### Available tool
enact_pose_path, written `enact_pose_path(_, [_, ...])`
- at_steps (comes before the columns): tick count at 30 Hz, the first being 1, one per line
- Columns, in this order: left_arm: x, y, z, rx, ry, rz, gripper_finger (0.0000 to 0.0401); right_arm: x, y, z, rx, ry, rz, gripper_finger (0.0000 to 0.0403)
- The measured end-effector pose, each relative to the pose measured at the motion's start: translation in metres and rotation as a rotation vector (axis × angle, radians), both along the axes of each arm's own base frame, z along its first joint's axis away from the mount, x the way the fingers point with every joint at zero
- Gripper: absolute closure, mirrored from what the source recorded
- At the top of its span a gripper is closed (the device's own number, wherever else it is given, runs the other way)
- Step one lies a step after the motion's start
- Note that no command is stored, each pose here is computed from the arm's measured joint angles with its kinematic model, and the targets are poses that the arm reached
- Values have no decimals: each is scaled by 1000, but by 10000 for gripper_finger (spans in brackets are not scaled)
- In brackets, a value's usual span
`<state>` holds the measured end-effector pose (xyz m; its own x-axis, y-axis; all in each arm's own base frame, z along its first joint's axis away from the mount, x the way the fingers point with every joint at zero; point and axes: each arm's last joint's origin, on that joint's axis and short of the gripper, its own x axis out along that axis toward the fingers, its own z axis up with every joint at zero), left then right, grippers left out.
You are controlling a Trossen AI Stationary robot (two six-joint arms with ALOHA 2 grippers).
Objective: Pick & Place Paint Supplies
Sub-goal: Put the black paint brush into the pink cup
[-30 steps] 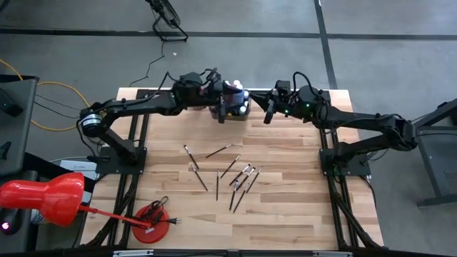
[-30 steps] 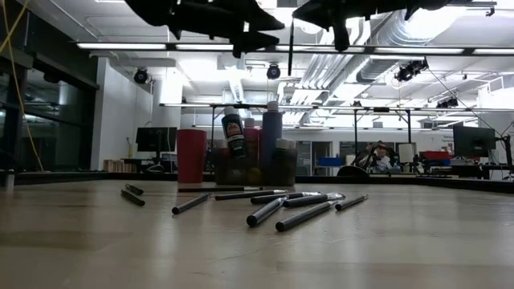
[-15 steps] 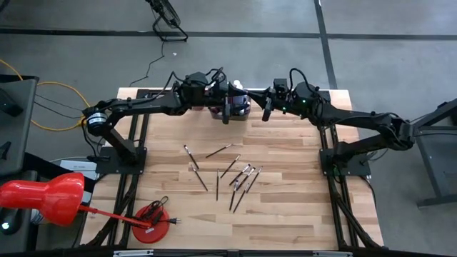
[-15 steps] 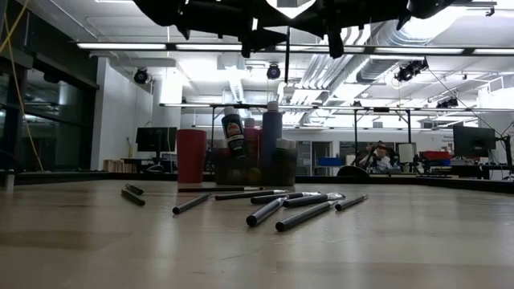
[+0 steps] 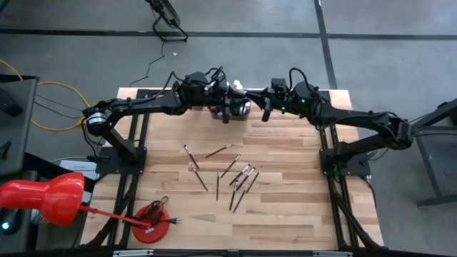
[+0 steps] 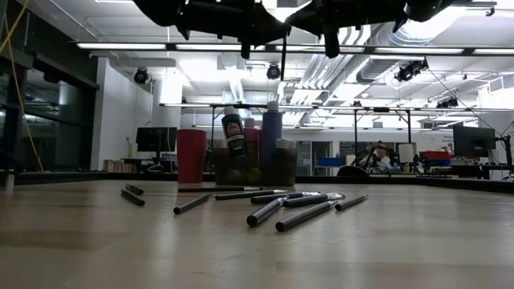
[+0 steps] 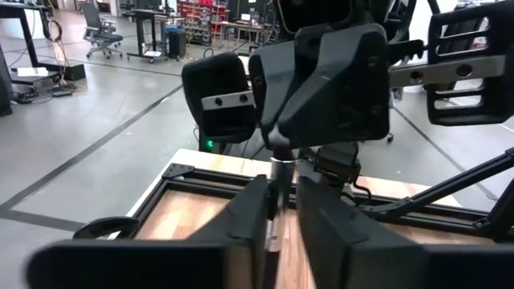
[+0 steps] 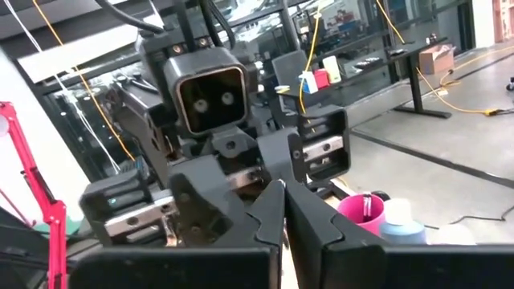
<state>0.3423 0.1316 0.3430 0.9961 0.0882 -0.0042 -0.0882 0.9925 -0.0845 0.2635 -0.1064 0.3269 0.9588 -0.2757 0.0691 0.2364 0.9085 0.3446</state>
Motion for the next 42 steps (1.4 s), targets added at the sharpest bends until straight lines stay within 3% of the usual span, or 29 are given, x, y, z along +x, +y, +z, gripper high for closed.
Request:
enact_pose_path(3, [0, 0, -1, 8, 12, 3, 382, 0, 0, 0, 1, 3, -1, 399])
enact_pose_path(10, [0, 1, -2, 32, 25, 3, 391, 0, 0, 0, 2, 5, 1, 382])
enact_pose_path(18, [-11, -2, 5, 118, 77, 61, 394, -8, 3, 5, 33, 5, 14, 256])
enact_pose_path(25, [-50, 11, 14, 183, 108, 204, 394, -30, 8, 14, 31, 65, -102, 170])
enact_pose_path(33, [-104, 33, -13, 173, 137, 422, 394, -47, 13, 22, 22, 87, -168, 160])
enact_pose_path(39, [-124, 45, -33, 192, 97, 571, 394, -47, 13, 20, 28, 105, -174, 160])
enact_pose_path(42, [-130, 50, -44, 173, 148, 643, 394, -47, 13, 18, 39, 116, -175, 160])
